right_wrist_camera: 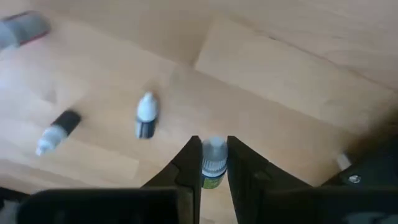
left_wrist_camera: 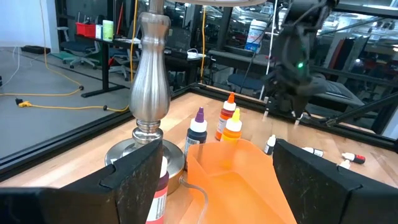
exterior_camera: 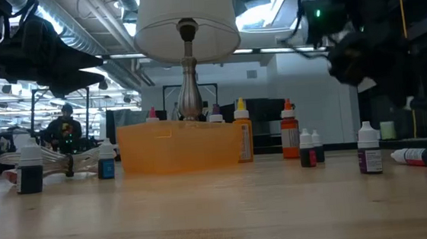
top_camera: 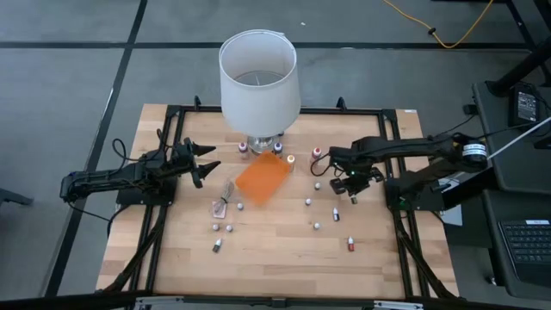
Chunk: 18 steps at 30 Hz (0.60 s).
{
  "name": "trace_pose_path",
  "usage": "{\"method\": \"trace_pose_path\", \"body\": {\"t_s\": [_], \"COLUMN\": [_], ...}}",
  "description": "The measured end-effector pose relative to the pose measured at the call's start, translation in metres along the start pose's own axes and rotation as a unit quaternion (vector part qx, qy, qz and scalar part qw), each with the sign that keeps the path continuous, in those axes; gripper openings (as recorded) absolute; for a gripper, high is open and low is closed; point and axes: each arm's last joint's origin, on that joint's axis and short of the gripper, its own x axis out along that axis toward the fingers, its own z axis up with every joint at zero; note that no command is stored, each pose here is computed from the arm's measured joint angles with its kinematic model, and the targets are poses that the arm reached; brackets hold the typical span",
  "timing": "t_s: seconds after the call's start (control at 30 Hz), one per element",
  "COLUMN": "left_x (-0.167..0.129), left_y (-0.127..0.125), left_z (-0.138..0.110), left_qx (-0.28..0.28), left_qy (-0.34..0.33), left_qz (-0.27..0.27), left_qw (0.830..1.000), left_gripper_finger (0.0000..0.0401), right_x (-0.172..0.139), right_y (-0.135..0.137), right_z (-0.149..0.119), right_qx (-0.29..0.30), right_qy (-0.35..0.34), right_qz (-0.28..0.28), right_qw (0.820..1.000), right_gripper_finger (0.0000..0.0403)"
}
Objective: Pick & Place food coloring
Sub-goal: Put the small green food coloring bottle into the orange bin
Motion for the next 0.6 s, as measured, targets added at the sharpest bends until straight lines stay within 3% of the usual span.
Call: {"method": "trace_pose_path", "body": {"t_s": [0.37, 0.6], "left_x": [0.000, 0.000], "left_y": [0.000, 0.000], "left_z": [0.000, 0.000], "left_qx": [0.000, 0.000], "left_qy": [0.000, 0.000], "left_qz": [0.000, 0.000], "left_qw": [1.000, 1.000], "left_gripper_finger": [0.0294, 0.0294], "right_x": [-0.008, -0.002], "right_y": [0.029, 0.061], "right_z": [-0.050, -0.073], "right_qx": [-0.151, -0.228], "right_qy": [-0.066, -0.129], "right_qz": [-0.021, 0.043], "right_qw": [0.986, 0.964], "right_gripper_finger": [0.0057, 0.0057]}}
